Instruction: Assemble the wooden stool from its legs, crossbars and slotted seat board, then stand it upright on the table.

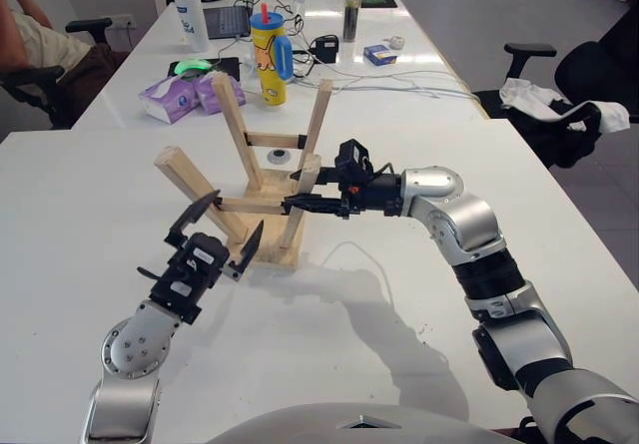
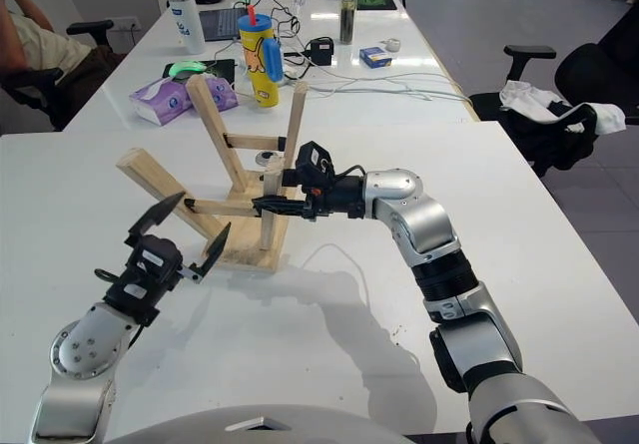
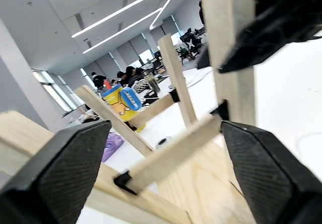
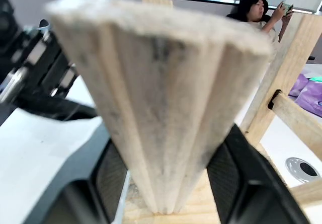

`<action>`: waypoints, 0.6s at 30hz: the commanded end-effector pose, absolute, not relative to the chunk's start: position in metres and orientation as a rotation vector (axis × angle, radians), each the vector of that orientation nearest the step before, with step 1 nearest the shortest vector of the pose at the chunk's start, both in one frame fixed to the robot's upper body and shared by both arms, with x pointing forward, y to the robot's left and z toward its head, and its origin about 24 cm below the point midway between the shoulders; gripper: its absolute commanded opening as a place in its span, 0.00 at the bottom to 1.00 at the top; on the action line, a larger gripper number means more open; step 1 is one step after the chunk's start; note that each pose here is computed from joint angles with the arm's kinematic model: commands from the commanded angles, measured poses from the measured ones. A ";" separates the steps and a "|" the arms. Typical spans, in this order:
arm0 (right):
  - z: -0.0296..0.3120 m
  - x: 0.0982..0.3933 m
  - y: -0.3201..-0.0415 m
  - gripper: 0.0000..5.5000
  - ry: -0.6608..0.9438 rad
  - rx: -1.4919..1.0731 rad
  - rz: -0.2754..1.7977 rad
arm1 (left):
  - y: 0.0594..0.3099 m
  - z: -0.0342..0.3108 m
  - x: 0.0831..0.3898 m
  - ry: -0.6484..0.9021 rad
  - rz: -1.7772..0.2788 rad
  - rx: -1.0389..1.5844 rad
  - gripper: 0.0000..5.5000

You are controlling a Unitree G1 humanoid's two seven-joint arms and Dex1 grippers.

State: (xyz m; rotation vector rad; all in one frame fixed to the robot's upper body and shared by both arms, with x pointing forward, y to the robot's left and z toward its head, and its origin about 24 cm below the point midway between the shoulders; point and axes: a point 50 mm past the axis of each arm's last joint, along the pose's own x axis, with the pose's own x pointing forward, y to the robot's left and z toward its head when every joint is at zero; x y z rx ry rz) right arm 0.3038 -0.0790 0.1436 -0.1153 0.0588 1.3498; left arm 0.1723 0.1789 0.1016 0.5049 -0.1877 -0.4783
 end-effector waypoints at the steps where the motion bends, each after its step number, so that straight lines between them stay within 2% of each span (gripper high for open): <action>1: 0.153 0.302 -0.082 0.55 0.003 -0.099 1.308 | 0.183 0.070 0.165 -0.039 -0.555 0.423 0.74; 5: 0.160 0.300 -0.086 0.56 -0.041 -0.054 1.278 | 0.178 0.044 0.173 0.099 -0.558 0.316 0.74; 8: 0.161 0.299 -0.099 0.56 -0.032 -0.013 1.240 | 0.174 0.036 0.182 0.144 -0.523 0.251 0.74; 11: 0.157 0.293 -0.118 0.48 0.000 0.014 1.222 | 0.174 0.031 0.190 0.175 -0.490 0.228 0.74; 12: 0.155 0.292 -0.125 0.45 0.016 0.013 1.211 | 0.173 0.030 0.191 0.181 -0.482 0.217 0.70; 14: 0.156 0.291 -0.134 0.39 0.027 0.032 1.185 | 0.172 0.028 0.192 0.194 -0.485 0.206 0.70; 18: 0.170 0.289 -0.140 0.39 -0.005 0.114 1.169 | 0.168 0.017 0.191 0.261 -0.480 0.170 0.60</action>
